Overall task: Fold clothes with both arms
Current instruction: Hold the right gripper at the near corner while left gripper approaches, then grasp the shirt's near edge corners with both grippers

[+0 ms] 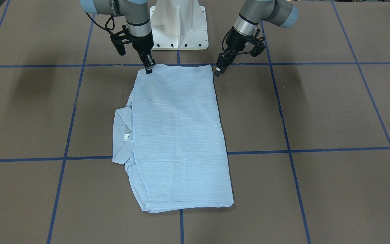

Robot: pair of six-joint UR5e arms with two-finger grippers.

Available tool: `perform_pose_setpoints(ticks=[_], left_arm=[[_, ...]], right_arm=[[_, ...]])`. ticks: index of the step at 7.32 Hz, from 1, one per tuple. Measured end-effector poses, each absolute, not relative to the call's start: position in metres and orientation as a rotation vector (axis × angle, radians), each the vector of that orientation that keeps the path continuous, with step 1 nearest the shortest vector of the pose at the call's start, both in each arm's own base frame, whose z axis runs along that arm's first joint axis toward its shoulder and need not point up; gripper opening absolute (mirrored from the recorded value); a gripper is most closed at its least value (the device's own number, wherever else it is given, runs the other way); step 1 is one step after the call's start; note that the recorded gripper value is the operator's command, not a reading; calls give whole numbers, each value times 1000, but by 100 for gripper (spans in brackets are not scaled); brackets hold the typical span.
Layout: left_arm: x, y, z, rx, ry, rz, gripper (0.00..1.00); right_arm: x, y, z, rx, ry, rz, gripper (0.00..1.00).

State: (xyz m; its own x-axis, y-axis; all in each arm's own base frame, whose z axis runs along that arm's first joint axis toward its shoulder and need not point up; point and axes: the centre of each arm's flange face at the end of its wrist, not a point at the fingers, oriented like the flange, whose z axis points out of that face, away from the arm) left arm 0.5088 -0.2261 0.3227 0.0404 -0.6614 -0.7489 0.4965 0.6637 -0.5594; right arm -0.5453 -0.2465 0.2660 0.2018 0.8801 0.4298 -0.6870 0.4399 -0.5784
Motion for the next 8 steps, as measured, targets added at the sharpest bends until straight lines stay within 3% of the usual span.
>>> perform_pose_setpoints(ticks=[8], left_arm=[[543, -202, 301, -142, 1122, -871, 50]], right_arm=[[-546, -246, 266, -286, -802, 1113, 0]])
